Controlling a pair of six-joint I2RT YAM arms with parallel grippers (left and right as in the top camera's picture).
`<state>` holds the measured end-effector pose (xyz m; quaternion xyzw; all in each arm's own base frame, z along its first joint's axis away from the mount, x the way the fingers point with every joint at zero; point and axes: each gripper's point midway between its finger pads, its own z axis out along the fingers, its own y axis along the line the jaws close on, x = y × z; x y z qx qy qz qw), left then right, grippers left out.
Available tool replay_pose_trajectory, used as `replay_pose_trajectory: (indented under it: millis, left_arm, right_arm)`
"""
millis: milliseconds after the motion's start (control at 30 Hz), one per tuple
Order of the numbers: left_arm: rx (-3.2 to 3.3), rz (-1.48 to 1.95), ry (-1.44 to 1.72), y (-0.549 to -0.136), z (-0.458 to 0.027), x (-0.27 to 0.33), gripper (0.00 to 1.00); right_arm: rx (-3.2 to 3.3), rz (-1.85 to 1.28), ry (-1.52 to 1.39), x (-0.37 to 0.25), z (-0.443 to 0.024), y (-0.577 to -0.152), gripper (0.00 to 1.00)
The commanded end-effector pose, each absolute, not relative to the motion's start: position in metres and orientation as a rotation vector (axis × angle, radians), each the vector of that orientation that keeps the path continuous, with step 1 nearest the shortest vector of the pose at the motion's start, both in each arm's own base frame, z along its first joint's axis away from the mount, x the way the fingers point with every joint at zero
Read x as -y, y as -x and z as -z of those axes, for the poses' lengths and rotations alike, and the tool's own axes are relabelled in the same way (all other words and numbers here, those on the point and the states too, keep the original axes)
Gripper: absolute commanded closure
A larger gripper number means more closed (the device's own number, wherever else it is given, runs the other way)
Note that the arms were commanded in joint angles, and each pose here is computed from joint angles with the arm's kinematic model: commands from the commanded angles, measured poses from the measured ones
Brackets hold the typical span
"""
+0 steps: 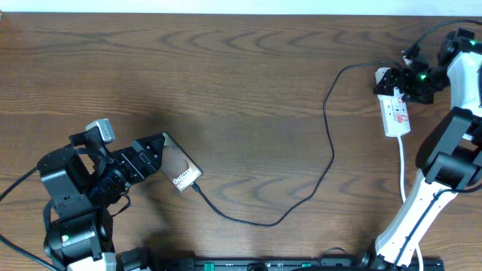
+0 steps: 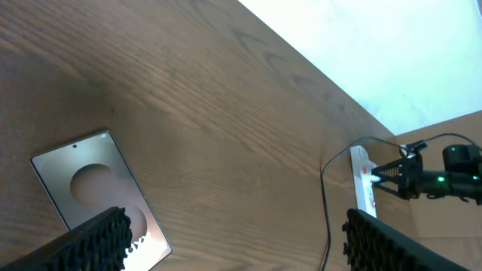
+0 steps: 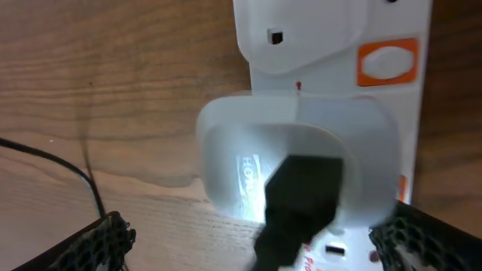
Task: Plug charger to phone and switch on socket
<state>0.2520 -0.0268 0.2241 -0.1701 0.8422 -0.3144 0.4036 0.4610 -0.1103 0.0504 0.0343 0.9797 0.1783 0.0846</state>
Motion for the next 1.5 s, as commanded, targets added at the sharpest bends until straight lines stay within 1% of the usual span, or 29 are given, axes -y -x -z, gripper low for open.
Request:
replay_pose_trajectory:
  millis: [0,567,1000,1233,1467]
  left_arm:
    - [-2.125,0.811,0.416,-0.251,-0.225,0.030,0.11]
    - [-2.128,0.812,0.418,-0.251,-0.224,0.030,0.11]
    - [-2.131,0.813,0.421,-0.250,-0.224,0.030,0.11]
    - [-2.131,0.813,0.421,-0.250,-0.224,0.030,0.11]
    - [-2.131,0.813,0.421,-0.250,-0.223,0.030,0.11]
  right_arm:
    - [-2.890,-0.580,-0.048,0.096,-0.055,-0.470,0.01]
    - [-2.902,-0.612,-0.100,0.092,-0.050,-0.468,0.01]
    - [-2.927,-0.719,-0.086,0.058,-0.009,-0.456,0.01]
    - [-2.952,-0.746,-0.035,0.036,-0.004,-0.452,0.01]
    - [-2.978,-0.698,-0.060,0.041,-0.002,-0.451,0.01]
